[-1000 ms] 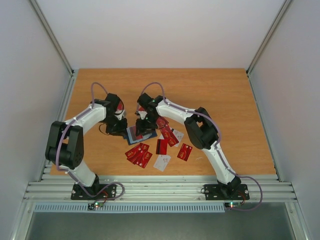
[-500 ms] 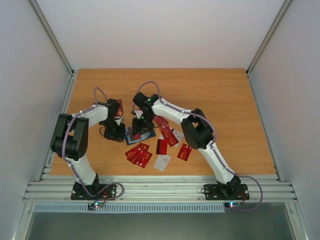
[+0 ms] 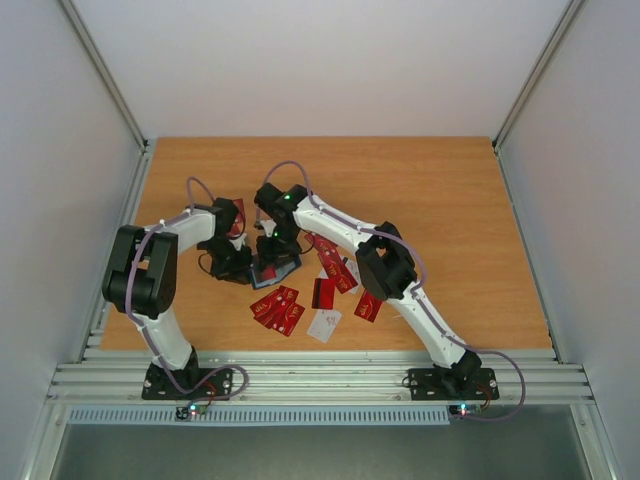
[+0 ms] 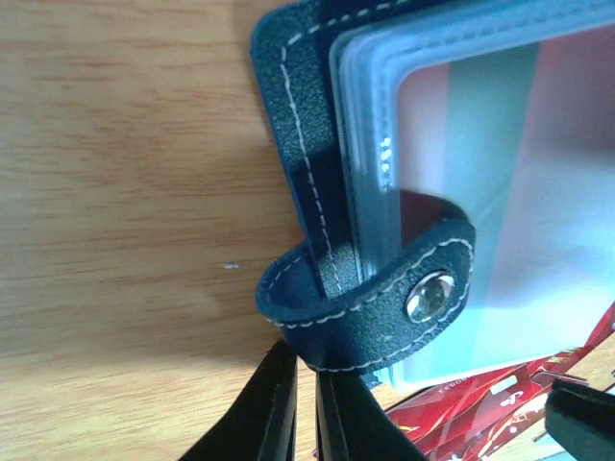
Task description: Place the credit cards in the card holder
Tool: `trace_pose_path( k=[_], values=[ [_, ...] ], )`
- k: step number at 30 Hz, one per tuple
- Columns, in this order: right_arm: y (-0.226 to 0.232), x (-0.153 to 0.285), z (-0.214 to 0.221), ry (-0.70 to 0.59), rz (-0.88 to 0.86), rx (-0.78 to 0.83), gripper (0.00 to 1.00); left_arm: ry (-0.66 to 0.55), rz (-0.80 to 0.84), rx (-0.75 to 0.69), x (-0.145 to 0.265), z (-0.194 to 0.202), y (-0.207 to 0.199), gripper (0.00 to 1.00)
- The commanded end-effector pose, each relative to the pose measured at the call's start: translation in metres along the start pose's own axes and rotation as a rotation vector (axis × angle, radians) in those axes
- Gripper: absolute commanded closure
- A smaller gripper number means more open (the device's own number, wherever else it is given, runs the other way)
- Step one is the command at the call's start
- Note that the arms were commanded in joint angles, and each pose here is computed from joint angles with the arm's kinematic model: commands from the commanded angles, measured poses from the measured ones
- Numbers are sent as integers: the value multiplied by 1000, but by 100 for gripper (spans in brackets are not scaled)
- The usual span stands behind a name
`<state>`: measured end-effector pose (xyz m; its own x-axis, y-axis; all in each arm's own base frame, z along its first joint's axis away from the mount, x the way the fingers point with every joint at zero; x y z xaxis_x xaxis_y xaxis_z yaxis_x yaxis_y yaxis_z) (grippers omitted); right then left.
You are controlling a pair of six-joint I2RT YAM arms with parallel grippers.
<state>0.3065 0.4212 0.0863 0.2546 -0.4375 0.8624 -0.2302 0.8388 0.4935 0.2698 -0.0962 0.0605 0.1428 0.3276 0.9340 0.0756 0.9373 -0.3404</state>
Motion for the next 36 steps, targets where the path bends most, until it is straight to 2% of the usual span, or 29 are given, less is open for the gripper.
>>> trace_pose_path(
  k=[1,13,18,21,26,32,36],
  values=[
    [9,2,12,22,32,33,59,-21,18,-29,-15,-9,0,90],
    [12,86,13,-95,0,53,57,-161,-33,-49,42,-2,-12,87],
    [-20,133,8,-180,-16,-15,56,-225,-42,-62,58,-5,-17,87],
    [-52,146,3,-210,-23,-97,57,-253,-34,-64,61,-8,-19,87],
    [-121,145,7,-220,-52,-306,61,-321,-57,-130,75,-16,-25,86],
    [-131,116,16,-164,-108,-341,72,-307,-89,-151,70,-13,-25,86],
    [-133,95,21,-128,-107,-347,72,-296,-101,-216,64,-4,-32,85]
  ],
)
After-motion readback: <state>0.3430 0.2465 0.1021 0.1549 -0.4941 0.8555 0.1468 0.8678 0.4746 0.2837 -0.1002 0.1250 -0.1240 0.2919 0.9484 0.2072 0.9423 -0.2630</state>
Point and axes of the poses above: each gripper's point midway between its finger pads, its own x axis back along the fingers, its own y axis along the line the jaws close on, z = x × y, the point moved 5 cm from there along x, back along the fingers, and after that the axes turned 11 degrees about -x, right-handed, at the moved point
